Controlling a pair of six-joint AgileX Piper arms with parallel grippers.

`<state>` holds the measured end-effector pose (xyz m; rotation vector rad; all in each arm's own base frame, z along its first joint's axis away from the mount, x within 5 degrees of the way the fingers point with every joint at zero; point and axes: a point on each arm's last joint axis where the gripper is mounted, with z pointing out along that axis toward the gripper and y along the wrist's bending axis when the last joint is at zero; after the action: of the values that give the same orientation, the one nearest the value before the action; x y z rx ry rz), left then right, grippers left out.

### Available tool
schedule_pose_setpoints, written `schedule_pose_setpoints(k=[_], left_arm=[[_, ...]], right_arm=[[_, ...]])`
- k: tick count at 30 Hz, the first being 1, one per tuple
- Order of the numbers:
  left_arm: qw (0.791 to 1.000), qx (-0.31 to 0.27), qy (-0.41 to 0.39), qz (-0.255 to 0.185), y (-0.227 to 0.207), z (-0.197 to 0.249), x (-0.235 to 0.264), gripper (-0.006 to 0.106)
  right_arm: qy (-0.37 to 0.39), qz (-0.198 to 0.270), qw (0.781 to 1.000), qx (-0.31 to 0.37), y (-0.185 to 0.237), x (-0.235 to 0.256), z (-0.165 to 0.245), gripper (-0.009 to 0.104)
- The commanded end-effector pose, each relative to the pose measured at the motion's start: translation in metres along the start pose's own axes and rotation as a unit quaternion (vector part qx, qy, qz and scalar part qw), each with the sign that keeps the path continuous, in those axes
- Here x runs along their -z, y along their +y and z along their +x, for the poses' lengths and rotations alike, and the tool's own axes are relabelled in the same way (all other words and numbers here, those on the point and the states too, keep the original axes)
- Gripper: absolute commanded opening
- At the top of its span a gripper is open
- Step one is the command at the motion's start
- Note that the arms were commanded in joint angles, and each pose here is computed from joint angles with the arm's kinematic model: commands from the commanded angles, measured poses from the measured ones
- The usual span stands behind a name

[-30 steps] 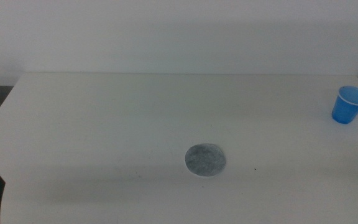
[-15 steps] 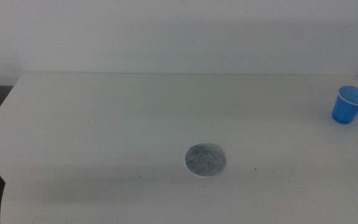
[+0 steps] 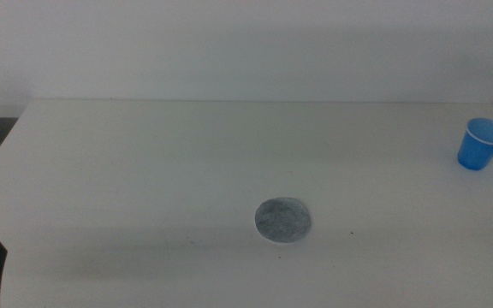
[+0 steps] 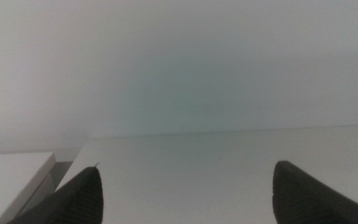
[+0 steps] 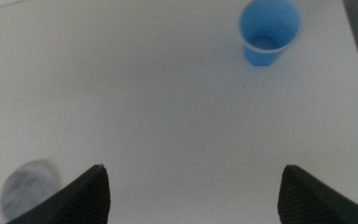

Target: Place an empty cup on a cup mat.

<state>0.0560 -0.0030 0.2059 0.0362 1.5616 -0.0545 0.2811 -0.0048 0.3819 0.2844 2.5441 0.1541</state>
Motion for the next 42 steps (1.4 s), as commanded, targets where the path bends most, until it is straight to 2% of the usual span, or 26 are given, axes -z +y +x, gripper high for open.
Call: schedule_pose_setpoints(k=[1, 7, 14, 20, 25, 31, 40, 42], left_arm=[[1.0, 0.002, -0.003, 0.002, 0.0, -0.001, 0.0, 0.094], [1.0, 0.002, -0.003, 0.002, 0.0, -0.001, 0.0, 0.094], [1.0, 0.002, -0.003, 0.002, 0.0, -0.001, 0.0, 0.094], [1.0, 0.003, -0.003, 0.002, 0.0, -0.001, 0.0, 0.094], [1.0, 0.003, -0.003, 0.002, 0.0, -0.001, 0.0, 0.094], [1.0, 0.002, -0.003, 0.002, 0.0, -0.001, 0.0, 0.094], [1.0, 0.003, -0.003, 0.002, 0.0, -0.001, 0.0, 0.094], [1.0, 0.003, -0.003, 0.002, 0.0, -0.001, 0.0, 0.094]], right_arm=[[0.03, 0.027, 0.999, -0.006, -0.011, -0.013, -0.02, 0.092], [0.04, 0.055, 0.996, -0.05, -0.041, -0.054, -0.059, 0.091], [0.06, 0.085, 0.992, -0.077, -0.073, -0.117, -0.079, 0.091], [0.061, 0.098, 0.989, -0.094, -0.092, -0.165, -0.08, 0.09], [0.048, 0.1, 0.987, -0.114, -0.1, -0.194, -0.08, 0.084], [0.051, 0.092, 0.987, -0.122, -0.103, -0.218, -0.077, 0.077], [0.081, 0.092, 0.984, -0.128, -0.107, -0.243, -0.067, 0.076], [0.086, 0.093, 0.984, -0.129, -0.108, -0.247, -0.065, 0.073]])
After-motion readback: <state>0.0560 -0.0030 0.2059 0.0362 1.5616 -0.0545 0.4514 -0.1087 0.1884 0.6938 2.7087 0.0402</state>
